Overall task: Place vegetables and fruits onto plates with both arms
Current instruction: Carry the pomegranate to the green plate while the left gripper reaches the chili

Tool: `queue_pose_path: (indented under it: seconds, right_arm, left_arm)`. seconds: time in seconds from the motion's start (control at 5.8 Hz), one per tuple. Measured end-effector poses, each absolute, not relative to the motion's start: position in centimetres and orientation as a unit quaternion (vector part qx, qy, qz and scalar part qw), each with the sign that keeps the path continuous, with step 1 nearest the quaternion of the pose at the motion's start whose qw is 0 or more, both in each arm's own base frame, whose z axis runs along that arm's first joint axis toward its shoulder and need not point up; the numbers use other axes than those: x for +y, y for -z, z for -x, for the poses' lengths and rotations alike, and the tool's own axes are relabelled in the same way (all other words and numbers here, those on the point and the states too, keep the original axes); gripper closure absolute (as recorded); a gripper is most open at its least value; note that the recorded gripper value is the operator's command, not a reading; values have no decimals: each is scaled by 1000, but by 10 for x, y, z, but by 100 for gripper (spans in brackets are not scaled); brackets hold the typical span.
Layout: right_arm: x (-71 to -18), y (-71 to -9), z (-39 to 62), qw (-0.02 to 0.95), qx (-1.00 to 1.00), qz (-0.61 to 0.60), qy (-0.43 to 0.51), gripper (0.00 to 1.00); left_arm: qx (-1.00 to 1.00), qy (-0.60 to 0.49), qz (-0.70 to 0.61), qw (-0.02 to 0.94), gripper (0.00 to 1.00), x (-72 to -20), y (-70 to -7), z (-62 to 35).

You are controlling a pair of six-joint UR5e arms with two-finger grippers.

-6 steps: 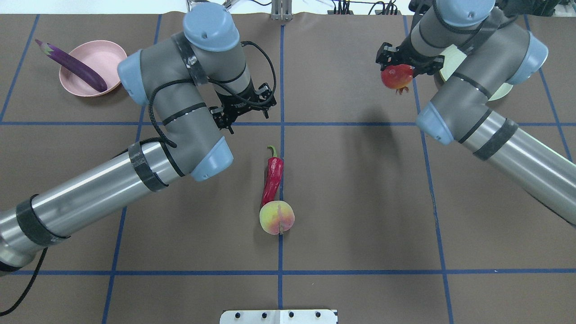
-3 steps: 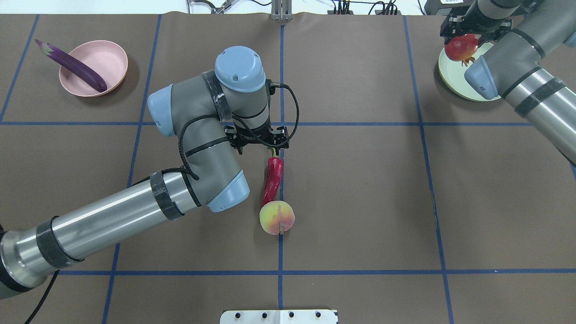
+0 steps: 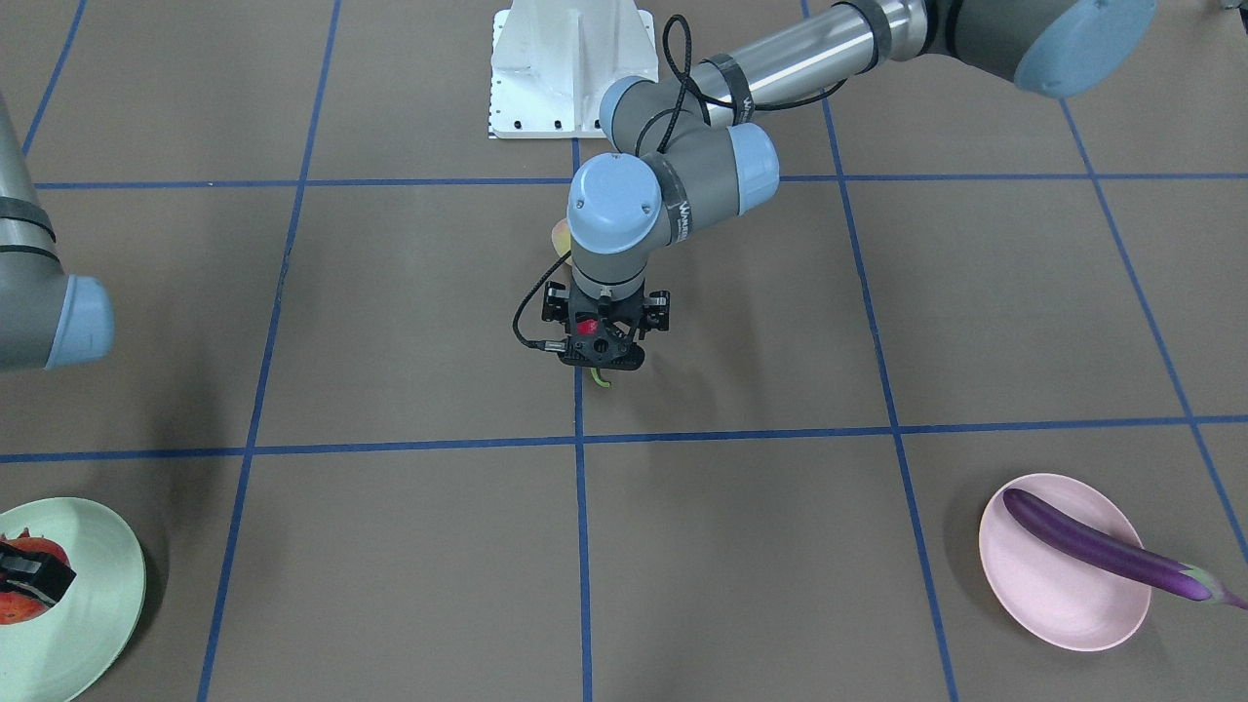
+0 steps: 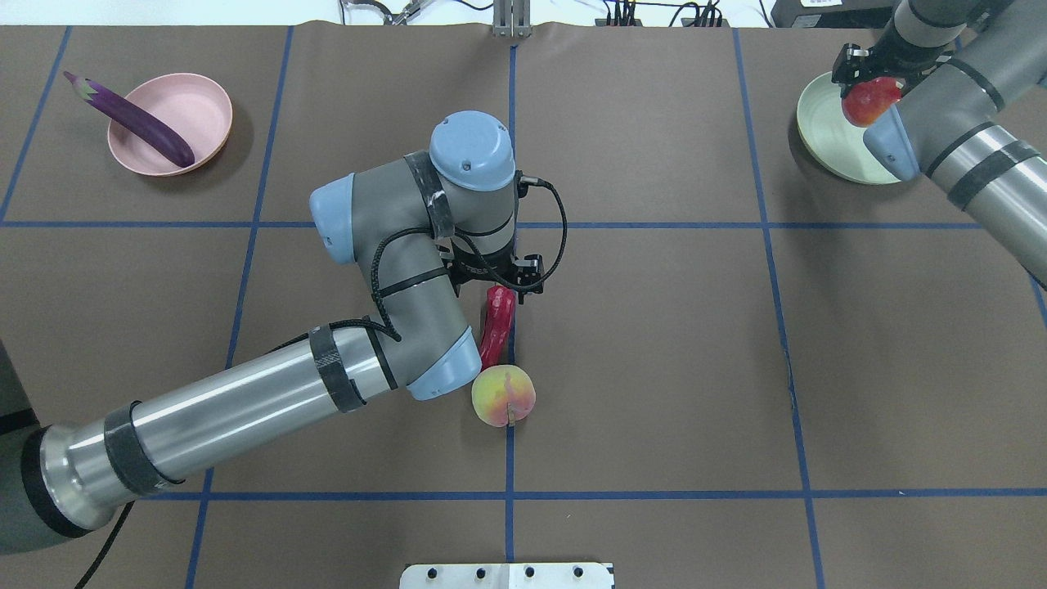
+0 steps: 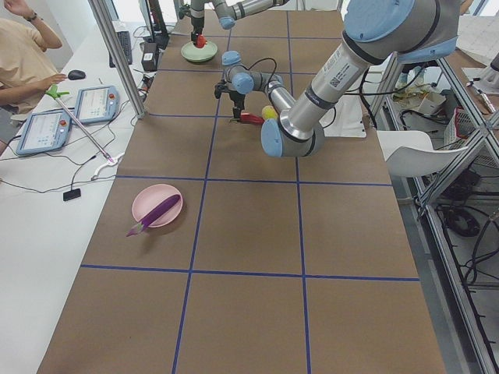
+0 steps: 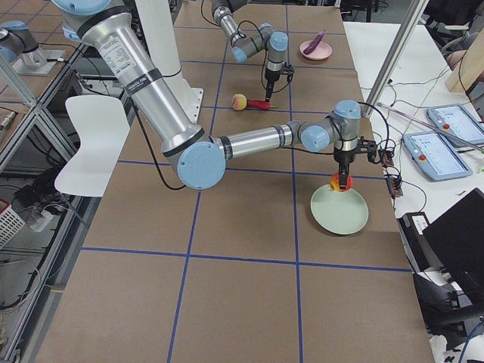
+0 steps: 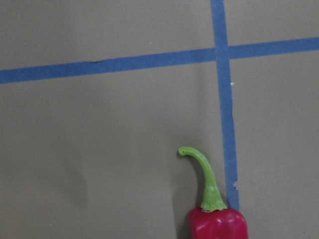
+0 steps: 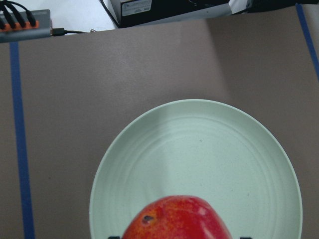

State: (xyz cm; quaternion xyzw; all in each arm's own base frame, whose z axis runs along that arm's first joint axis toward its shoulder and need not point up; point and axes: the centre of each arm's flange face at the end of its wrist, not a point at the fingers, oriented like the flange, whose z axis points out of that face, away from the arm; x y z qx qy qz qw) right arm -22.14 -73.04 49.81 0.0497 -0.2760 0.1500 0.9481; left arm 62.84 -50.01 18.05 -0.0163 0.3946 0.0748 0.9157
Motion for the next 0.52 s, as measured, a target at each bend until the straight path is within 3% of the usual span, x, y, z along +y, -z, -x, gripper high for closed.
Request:
queue_pose_path:
  seconds: [0.17, 0.34, 0.52]
  right_arm:
    - [-731, -508, 223, 949, -273, -45, -150, 100]
    - [-730, -521, 225, 950, -272, -43, -149, 73]
    - [-729, -532, 226, 951, -270, -41, -148, 3]
  left_arm:
    - [393, -76, 19, 916, 6, -499, -178, -635]
    - [391, -76, 22, 917, 10, -497, -178, -639]
    - [389, -76, 25, 918, 21, -495, -180, -642]
